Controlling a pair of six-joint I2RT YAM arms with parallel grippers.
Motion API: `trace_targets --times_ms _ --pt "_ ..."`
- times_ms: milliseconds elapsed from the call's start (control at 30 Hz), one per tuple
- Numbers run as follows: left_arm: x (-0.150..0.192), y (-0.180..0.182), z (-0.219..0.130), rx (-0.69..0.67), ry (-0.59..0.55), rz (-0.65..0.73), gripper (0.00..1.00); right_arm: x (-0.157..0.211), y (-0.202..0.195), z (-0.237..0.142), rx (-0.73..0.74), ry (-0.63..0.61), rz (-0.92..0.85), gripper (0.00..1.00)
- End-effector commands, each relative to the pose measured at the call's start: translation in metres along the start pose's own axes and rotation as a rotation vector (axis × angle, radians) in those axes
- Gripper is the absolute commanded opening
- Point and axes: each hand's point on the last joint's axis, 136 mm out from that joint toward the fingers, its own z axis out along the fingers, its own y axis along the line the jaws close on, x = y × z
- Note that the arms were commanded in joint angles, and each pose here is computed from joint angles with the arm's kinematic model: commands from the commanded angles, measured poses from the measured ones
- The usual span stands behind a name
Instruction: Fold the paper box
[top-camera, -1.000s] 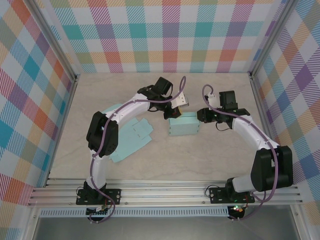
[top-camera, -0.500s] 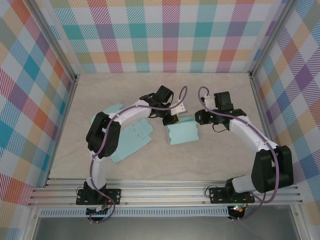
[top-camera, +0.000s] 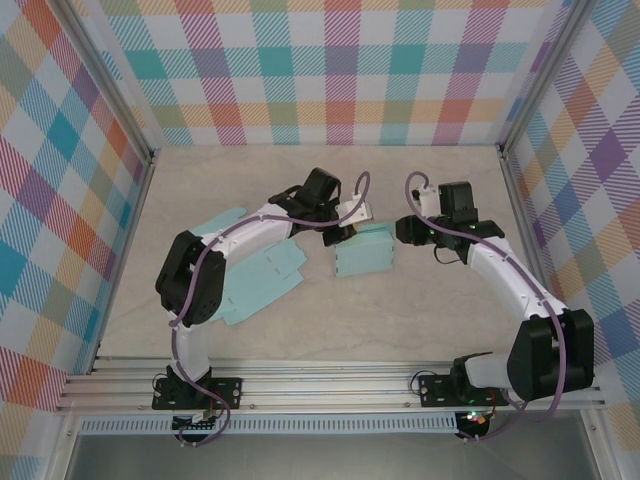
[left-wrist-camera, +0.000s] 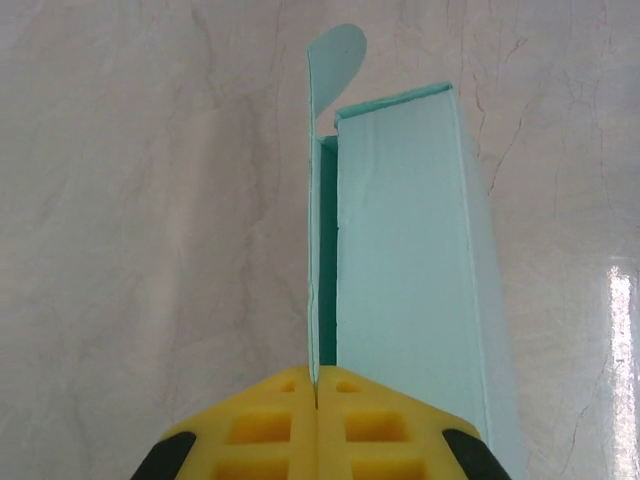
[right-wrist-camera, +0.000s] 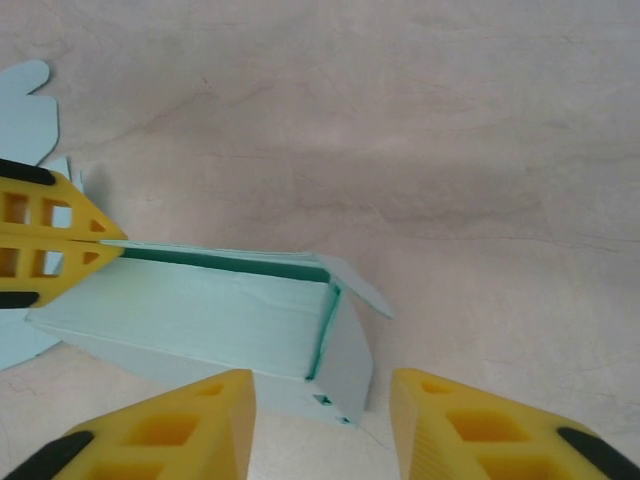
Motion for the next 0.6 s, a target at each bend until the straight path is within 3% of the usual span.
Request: trace_targets --times_ms 0,200,567 --pt "-0.019 -0.005 -0.013 0.008 -0.049 0.084 0.0 -0.003 -0.001 -0.002 0.001 -0.009 -0.064 0.43" --pt "-0.017 -0.013 -0.014 0.049 -0.033 0.125 0.0 -0.005 0.004 0.003 -0.04 -0.026 -0.098 0.5" --pt "-0.03 -0.011 -0.023 0.061 -0.046 0.161 0.0 0.008 0.008 0.012 -0.082 -0.015 -0.096 0.52"
